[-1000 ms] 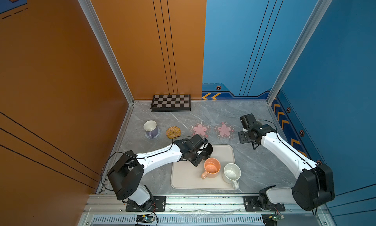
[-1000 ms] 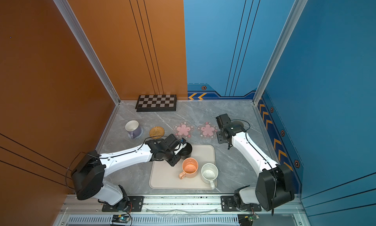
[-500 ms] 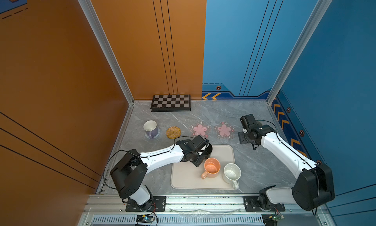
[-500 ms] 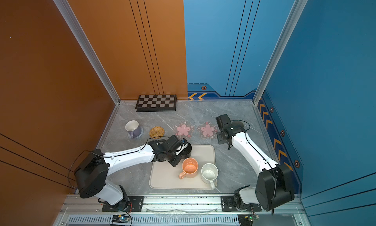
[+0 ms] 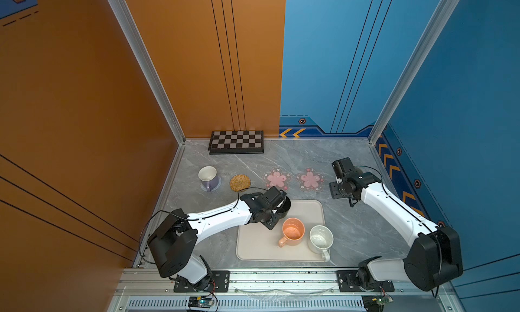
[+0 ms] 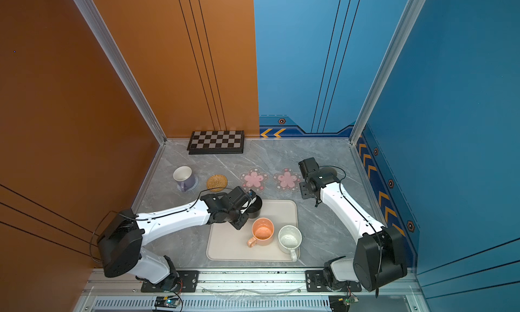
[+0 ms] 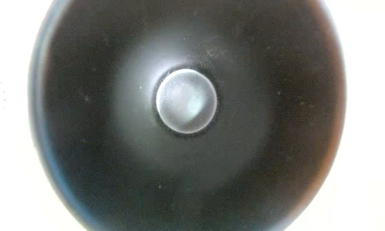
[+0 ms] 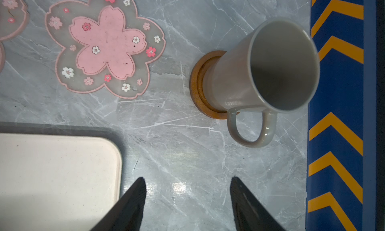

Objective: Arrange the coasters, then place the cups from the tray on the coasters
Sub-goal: 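Carry the black mug with left gripper toward the rattan coaster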

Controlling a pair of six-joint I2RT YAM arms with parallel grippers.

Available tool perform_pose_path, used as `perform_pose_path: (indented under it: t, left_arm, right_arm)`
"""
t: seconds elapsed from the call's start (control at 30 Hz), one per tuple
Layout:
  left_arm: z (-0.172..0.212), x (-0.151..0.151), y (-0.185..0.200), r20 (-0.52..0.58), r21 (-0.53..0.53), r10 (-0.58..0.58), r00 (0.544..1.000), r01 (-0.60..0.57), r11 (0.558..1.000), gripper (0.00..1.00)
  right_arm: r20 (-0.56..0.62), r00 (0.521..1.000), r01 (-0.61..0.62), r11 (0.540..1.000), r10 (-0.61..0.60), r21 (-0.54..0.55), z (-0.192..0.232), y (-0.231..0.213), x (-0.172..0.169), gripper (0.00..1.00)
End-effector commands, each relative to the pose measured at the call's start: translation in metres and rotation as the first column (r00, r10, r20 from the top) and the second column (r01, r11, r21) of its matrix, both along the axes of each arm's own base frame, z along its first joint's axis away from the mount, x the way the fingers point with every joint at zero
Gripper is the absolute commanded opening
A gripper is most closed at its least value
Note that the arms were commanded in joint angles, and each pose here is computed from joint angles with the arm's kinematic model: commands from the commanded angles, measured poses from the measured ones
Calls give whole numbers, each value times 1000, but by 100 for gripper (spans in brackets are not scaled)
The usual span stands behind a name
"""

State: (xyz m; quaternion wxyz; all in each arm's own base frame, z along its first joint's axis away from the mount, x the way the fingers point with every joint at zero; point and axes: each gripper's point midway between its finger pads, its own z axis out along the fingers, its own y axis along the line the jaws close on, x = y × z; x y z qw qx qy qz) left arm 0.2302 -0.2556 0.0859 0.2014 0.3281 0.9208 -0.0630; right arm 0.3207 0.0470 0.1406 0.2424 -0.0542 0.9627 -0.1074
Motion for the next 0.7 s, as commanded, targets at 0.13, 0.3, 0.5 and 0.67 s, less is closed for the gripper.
perform_pose_path:
  t: [0.13,0.3,0.5,0.67]
  left_arm:
    - [54,32,17,136,-56,120,983,-113,992,0]
    - [55,45,38,131,-59,198,971,-192,980,0]
    - [58,70,75,133,-73,336,933,-328,942,0]
    - [59,88,100,136,-72,415,899,-409,910,0]
  right_arm:
    - [9,1000,-7,1000,7,-1,7,0,-4,67]
    - [14,1000,-7,1000,7,2,9,0,-3,67]
    - [13,1000,-10,1000,10,4,9,1,-3,67]
    - [7,1000,-9,1000,9,-4,7,-1,-3,67]
